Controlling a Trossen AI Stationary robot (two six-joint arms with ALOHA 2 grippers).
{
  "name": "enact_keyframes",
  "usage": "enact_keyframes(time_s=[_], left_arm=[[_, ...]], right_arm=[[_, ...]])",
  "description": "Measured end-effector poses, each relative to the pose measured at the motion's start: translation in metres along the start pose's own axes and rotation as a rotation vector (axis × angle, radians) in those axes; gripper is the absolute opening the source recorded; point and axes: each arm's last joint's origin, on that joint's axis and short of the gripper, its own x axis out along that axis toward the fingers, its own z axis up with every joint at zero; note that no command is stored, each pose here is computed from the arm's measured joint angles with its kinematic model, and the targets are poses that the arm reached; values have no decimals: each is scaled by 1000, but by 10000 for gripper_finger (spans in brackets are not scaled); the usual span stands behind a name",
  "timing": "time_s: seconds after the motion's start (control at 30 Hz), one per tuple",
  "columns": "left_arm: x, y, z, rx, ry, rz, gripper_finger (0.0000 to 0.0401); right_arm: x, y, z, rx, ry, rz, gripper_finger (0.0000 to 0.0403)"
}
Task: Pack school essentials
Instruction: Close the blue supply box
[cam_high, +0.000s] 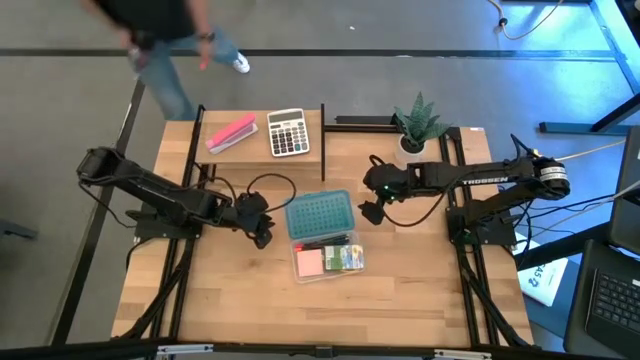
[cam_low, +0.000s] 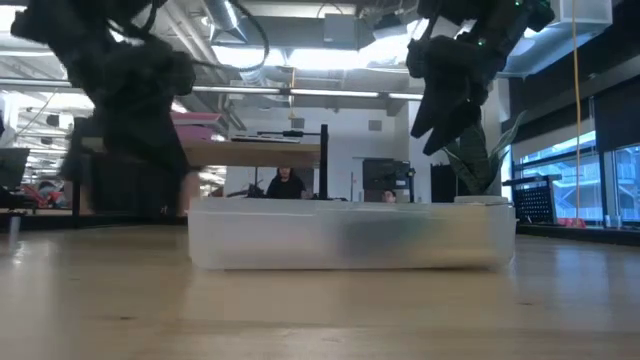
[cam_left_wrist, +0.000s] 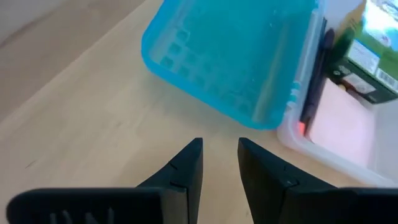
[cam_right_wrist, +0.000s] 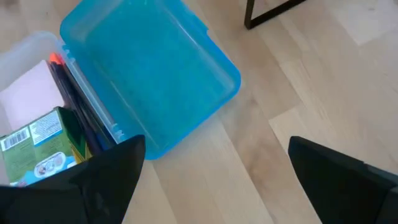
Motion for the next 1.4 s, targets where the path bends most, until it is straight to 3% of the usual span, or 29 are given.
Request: enact_keyframes(time_s=[0.2, 0.47, 0.8, 1.07, 1.4], left_arm=[[10, 9, -8, -14, -37, -26, 94], [7, -4, -2, -15, -101, -185, 94], [6, -6, 3, -20, -195, -154, 94], [6, -7, 3, -26, -195, -177, 94], [6, -6, 3, -21, -185, -166, 94]], right_arm=[[3, -1, 0, 0, 8, -7, 394], [3, -3, 1, 25, 5, -11, 394], [6, -1, 3, 57, 3, 44, 394], [19, 17, -11, 245, 126, 75, 394], [51, 44, -34, 244, 258, 46, 394]])
